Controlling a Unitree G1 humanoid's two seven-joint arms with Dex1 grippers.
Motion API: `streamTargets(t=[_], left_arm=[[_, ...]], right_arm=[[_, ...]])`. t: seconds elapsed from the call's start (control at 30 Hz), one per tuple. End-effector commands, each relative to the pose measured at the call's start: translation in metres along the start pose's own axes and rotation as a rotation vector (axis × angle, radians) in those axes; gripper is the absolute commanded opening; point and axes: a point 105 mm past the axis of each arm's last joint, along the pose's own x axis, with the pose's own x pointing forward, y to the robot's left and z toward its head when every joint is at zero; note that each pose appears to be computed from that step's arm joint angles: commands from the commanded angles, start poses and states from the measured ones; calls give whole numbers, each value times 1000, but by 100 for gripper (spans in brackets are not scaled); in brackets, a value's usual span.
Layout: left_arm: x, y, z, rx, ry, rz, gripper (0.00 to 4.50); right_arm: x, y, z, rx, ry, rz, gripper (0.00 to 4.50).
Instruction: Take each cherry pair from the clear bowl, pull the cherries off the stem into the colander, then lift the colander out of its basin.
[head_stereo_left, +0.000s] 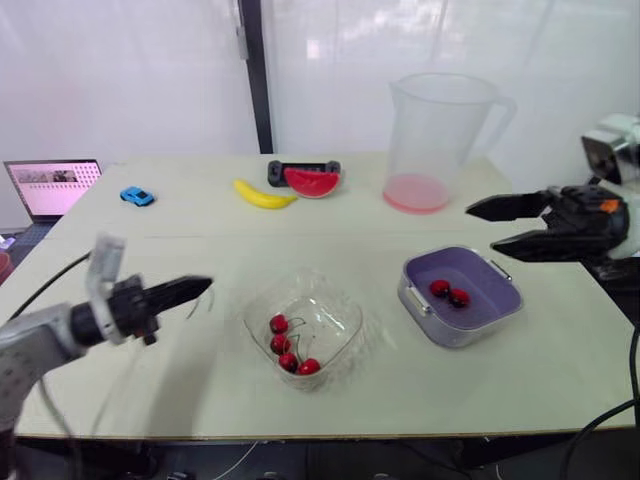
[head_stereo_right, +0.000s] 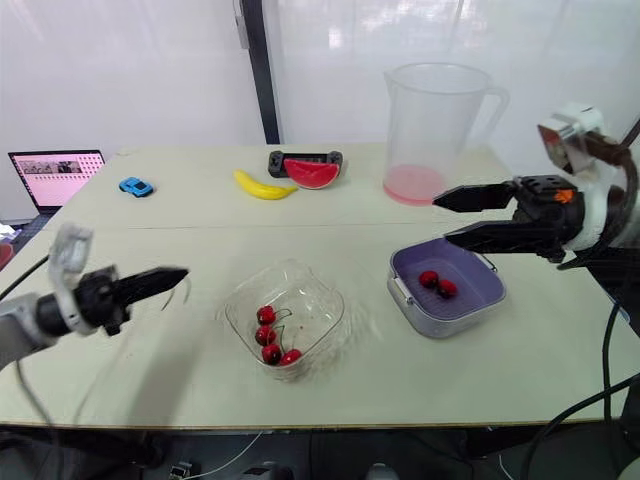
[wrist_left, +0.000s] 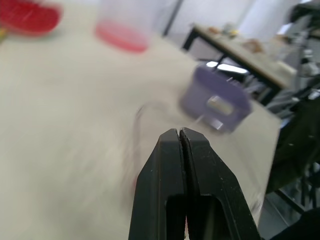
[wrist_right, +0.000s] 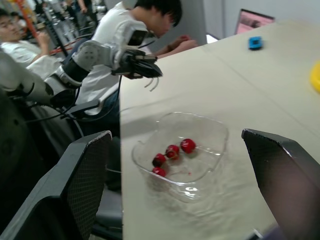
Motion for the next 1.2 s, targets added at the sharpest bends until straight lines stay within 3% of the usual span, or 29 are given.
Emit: streamTargets(t=[0.03, 0.17, 0.33, 0.43, 0.67, 0.87, 0.97, 1.2], left_arm=[[-22, 17, -2, 40, 8, 104, 0], [-38, 39, -19, -30, 10, 223, 0], [-49, 69, -53, -52, 140, 400, 0], [-52, 74, -59, -80, 157, 415, 95], [-55, 80, -51, -66, 143, 421, 442], [-61, 79, -35, -27, 117, 416, 442], [-58, 75, -15, 11, 53, 378, 442], [-18, 15, 48, 231, -15, 37, 442]], right_arm=[[9, 12, 4, -38, 10, 64, 448], [19, 12, -1, -54, 24, 79, 448], [26, 10, -8, -53, 28, 83, 448], [29, 14, -12, -50, 34, 105, 450], [30, 13, -11, -55, 36, 91, 450], [30, 14, -6, -49, 27, 90, 450], [30, 13, -2, -47, 21, 84, 450], [31, 14, 0, -28, 38, 51, 450]])
